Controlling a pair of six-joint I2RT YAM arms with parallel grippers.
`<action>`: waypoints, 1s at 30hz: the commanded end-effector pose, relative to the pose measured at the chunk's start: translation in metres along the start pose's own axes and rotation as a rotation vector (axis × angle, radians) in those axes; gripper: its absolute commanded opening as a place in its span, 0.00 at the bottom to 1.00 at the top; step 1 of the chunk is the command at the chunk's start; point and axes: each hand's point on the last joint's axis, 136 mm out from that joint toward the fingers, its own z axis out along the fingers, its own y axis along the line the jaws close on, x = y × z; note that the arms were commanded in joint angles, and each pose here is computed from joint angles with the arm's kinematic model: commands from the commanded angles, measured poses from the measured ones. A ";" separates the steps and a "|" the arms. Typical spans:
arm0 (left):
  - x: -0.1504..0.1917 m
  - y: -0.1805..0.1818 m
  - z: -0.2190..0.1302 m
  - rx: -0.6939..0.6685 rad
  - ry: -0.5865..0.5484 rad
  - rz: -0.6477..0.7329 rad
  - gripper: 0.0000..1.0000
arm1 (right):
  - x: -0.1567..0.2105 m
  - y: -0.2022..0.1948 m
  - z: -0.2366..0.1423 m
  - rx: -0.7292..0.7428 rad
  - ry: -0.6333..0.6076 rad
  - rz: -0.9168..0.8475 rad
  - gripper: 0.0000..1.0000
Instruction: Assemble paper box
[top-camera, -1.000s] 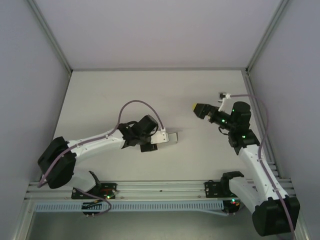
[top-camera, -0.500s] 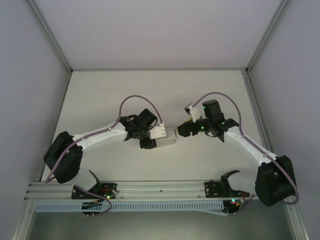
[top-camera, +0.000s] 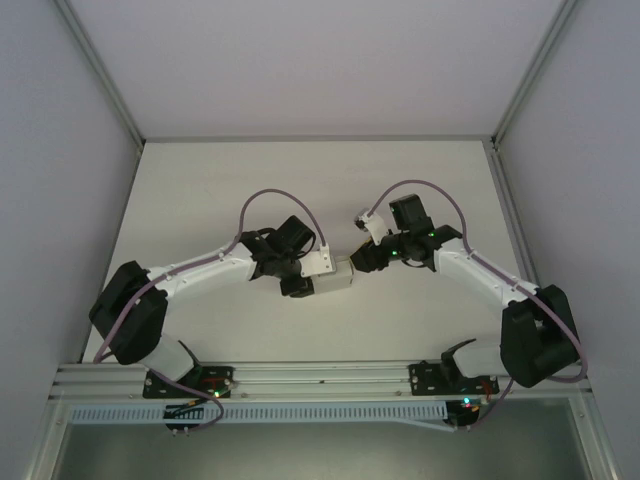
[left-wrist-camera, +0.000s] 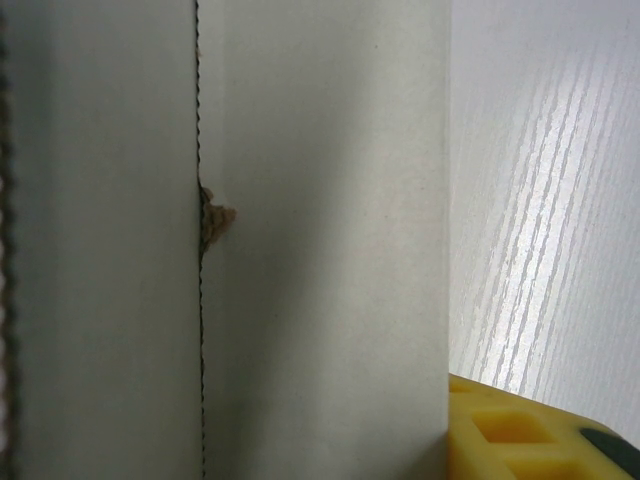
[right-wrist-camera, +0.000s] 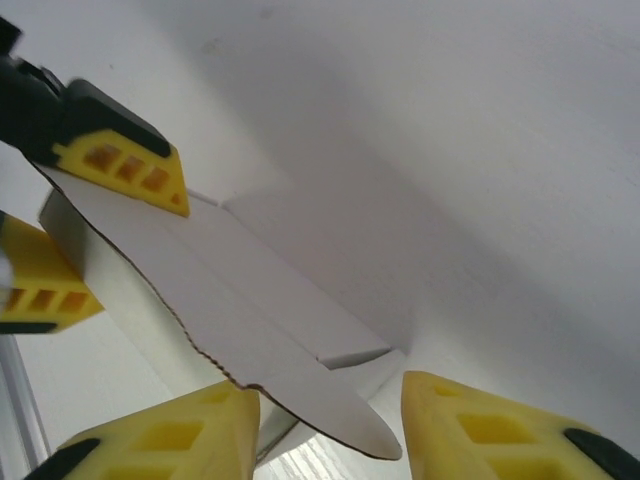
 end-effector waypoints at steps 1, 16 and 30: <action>0.010 -0.006 0.007 0.044 0.043 -0.004 0.46 | -0.005 -0.001 0.002 0.009 0.017 -0.019 0.31; 0.011 -0.002 0.010 0.035 0.058 -0.017 0.47 | -0.008 0.001 0.003 0.040 0.072 0.011 0.22; 0.013 0.011 0.017 -0.003 0.088 -0.073 0.47 | -0.022 0.012 -0.005 0.051 0.077 0.359 0.10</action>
